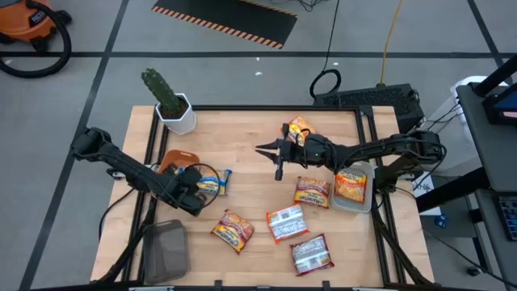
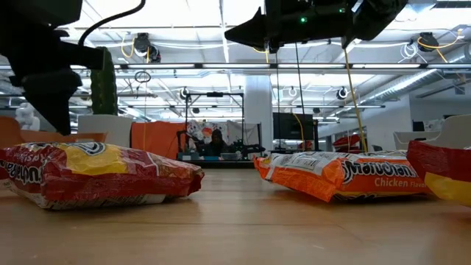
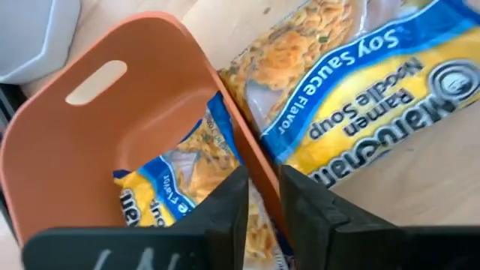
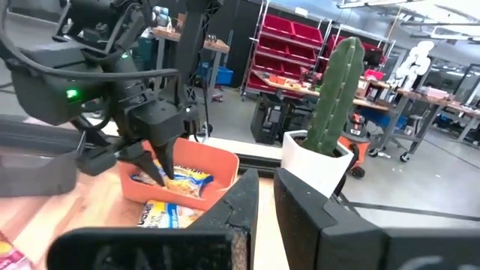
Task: Sort Maruchan noodles
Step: Put the top red noodle pack into the black bin
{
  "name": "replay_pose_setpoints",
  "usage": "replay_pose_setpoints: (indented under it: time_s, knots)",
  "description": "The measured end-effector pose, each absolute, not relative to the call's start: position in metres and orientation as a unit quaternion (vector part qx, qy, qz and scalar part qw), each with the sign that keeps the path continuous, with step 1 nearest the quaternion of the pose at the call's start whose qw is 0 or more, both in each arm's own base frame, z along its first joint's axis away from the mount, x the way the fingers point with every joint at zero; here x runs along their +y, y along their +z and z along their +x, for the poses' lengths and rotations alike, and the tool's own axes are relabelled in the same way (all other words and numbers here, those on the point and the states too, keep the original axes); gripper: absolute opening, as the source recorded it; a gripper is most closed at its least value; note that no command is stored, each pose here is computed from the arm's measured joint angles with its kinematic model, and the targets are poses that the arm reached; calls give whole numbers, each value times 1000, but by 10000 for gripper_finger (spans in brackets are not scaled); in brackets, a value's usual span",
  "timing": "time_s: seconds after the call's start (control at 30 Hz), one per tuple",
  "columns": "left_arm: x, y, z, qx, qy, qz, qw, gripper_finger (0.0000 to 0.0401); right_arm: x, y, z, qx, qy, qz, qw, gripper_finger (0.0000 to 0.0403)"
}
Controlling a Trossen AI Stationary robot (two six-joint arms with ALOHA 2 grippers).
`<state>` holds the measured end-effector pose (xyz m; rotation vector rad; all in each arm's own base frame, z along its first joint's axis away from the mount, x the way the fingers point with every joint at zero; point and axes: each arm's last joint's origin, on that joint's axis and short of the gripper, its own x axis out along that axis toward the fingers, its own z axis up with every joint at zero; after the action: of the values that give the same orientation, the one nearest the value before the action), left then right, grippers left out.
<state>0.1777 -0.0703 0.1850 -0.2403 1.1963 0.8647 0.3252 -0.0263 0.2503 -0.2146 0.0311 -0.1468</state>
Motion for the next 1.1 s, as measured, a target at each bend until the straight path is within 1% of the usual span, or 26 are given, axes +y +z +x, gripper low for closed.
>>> replay_pose_setpoints:
  time_s: [0.07,0.23,0.4,0.6,0.73,0.87,1.1]
  knots:
    - [-71,182,181,543,377,-107,743,77,-26,250,325,14,-72,-96,993,41]
    - [-75,183,195,531,305,-88,786,76,-24,251,325,10,-72,-45,996,41]
    - [-80,186,206,512,247,-65,820,76,-8,251,326,8,-56,-45,997,41]
    - [-77,188,214,498,217,-45,838,76,11,248,326,23,-68,-47,996,41]
    - [-75,189,219,494,195,-37,846,76,18,240,324,67,-97,-46,992,41]
    - [-75,191,223,486,182,-33,854,76,15,228,321,130,-142,-41,980,41]
    - [-75,191,224,483,179,-32,856,76,-6,213,314,269,-226,-41,935,41]
